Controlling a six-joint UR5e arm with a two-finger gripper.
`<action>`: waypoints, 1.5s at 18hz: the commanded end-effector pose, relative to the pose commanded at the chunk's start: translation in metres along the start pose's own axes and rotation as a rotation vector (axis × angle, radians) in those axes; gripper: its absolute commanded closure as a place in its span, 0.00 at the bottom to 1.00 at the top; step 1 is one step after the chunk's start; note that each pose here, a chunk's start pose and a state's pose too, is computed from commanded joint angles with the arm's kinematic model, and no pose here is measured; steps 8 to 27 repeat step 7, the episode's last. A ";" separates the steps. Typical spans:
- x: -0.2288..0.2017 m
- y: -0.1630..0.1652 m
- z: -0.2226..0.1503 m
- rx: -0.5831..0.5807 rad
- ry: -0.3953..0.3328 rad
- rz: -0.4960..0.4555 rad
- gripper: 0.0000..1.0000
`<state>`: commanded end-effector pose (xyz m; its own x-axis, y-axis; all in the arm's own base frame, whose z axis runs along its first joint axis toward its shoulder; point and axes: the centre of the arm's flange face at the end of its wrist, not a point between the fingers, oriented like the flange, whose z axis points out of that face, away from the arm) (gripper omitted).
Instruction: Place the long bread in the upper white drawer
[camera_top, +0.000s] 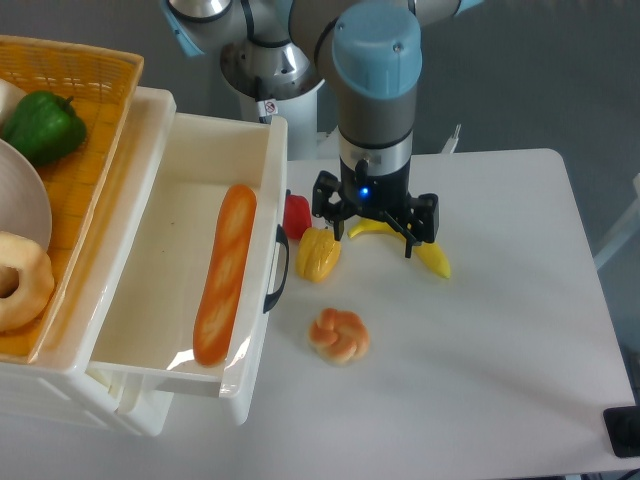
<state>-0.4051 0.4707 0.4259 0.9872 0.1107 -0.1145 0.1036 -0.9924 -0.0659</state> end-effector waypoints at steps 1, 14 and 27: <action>-0.003 -0.003 0.008 -0.001 0.001 0.000 0.00; -0.011 -0.007 0.023 -0.002 -0.010 0.004 0.00; -0.011 -0.007 0.023 -0.002 -0.010 0.004 0.00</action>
